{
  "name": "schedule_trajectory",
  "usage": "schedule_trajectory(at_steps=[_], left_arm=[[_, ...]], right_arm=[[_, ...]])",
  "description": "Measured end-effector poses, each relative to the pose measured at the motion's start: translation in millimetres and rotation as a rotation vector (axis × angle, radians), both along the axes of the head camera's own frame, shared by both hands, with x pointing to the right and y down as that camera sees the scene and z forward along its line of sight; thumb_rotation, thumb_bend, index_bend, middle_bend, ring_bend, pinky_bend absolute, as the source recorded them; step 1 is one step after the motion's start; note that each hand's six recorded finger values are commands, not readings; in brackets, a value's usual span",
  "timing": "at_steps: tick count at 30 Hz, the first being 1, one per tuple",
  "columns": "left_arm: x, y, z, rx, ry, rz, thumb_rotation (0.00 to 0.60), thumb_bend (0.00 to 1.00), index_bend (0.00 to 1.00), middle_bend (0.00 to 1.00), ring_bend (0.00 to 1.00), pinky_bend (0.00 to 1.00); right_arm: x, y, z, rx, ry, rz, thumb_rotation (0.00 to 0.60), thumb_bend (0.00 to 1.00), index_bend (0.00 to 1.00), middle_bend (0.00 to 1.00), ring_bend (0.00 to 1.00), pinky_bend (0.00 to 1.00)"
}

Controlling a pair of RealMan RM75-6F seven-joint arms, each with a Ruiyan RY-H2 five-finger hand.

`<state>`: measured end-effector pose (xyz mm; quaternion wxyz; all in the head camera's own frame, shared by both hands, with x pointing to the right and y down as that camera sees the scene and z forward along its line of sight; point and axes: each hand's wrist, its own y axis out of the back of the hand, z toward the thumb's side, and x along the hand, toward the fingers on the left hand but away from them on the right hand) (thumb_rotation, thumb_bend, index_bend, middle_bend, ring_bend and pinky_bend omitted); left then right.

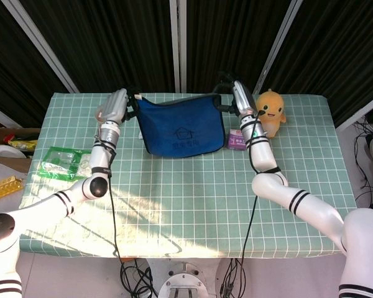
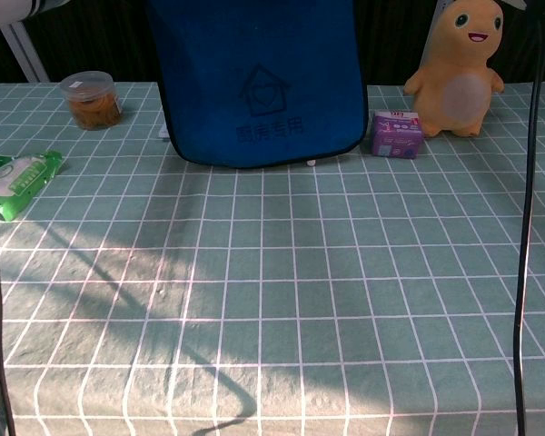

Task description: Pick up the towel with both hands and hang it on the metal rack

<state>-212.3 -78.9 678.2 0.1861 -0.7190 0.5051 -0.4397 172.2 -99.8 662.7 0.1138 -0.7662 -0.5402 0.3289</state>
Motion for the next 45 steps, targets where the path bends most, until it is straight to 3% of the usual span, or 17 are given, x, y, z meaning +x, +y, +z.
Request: schedule_trajectory(at_steps=[4,8,9,10,11,12,13,18,21,23,26,28,32,35,38,42,45], left_arm=[[-2,-9,7,-0.022,-0.013,-0.027,0.6,0.63,0.79,0.28,0.18,0.3],[-3,-15,16,-0.05,-0.022,-0.047,0.6,0.59,0.55,0.28,0.18,0.3],[-4,-18,19,-0.059,-0.03,-0.055,0.6,0.57,0.4,0.26,0.18,0.3],[-4,-19,20,-0.063,-0.035,-0.057,0.6,0.53,0.2,0.23,0.18,0.29],[-6,-21,23,-0.07,-0.044,-0.058,0.6,0.5,0.1,0.2,0.18,0.28],[-8,-23,26,-0.084,-0.057,-0.056,0.6,0.45,0.01,0.17,0.18,0.27],[-9,-25,29,-0.098,-0.065,-0.052,0.6,0.41,0.0,0.15,0.19,0.26],[-14,-33,42,-0.162,-0.102,-0.048,0.582,0.32,0.0,0.06,0.15,0.22],[-15,-36,48,-0.195,-0.105,-0.055,0.563,0.3,0.0,0.03,0.12,0.2],[-12,-37,49,-0.202,-0.101,-0.055,0.503,0.28,0.0,0.01,0.1,0.2],[-13,-42,42,-0.167,-0.115,-0.061,0.376,0.26,0.0,0.01,0.09,0.19],[-14,-43,36,-0.141,-0.123,-0.055,0.336,0.26,0.0,0.01,0.08,0.19],[-15,-38,20,-0.077,-0.128,-0.012,0.33,0.28,0.0,0.01,0.08,0.2],[-19,-24,2,-0.01,-0.144,0.055,0.328,0.28,0.0,0.02,0.08,0.2],[-32,1,-24,0.086,-0.19,0.138,0.328,0.28,0.01,0.04,0.08,0.2],[-77,59,-58,0.222,-0.299,0.192,0.28,0.23,0.09,0.09,0.08,0.2],[-129,112,-73,0.271,-0.419,0.169,0.274,0.21,0.1,0.1,0.08,0.2]], right_arm=[[0,-10,7,0.001,0.027,0.031,0.6,0.58,1.0,0.16,0.0,0.0],[4,-18,19,-0.017,0.062,0.07,0.6,0.55,0.95,0.14,0.0,0.0],[6,-20,24,-0.027,0.072,0.082,0.6,0.53,0.82,0.1,0.0,0.0],[7,-21,27,-0.037,0.081,0.088,0.6,0.5,0.58,0.06,0.0,0.0],[9,-22,31,-0.05,0.089,0.091,0.6,0.47,0.31,0.02,0.0,0.0],[10,-23,36,-0.073,0.093,0.09,0.6,0.44,0.13,0.0,0.0,0.0],[8,-23,40,-0.095,0.089,0.084,0.6,0.4,0.01,0.0,0.0,0.0],[-5,-21,56,-0.192,0.083,0.025,0.6,0.2,0.0,0.0,0.0,0.0],[1,-29,55,-0.188,0.1,0.036,0.6,0.18,0.0,0.0,0.0,0.0],[3,-31,53,-0.179,0.102,0.038,0.6,0.18,0.0,0.0,0.0,0.0],[4,-32,47,-0.155,0.09,0.034,0.6,0.18,0.0,0.0,0.0,0.0],[8,-31,41,-0.136,0.077,0.029,0.6,0.18,0.0,0.0,0.0,0.0],[22,-22,26,-0.08,0.084,-0.013,0.6,0.18,0.0,0.0,0.0,0.0],[41,-5,10,-0.002,0.133,-0.075,0.6,0.18,0.0,0.0,0.0,0.0],[72,28,-9,0.088,0.196,-0.127,0.6,0.18,0.0,0.0,0.0,0.0],[137,94,-32,0.19,0.321,-0.134,0.6,0.18,0.0,0.0,0.0,0.0],[194,154,-42,0.211,0.454,-0.099,0.6,0.18,0.0,0.0,0.0,0.0]])
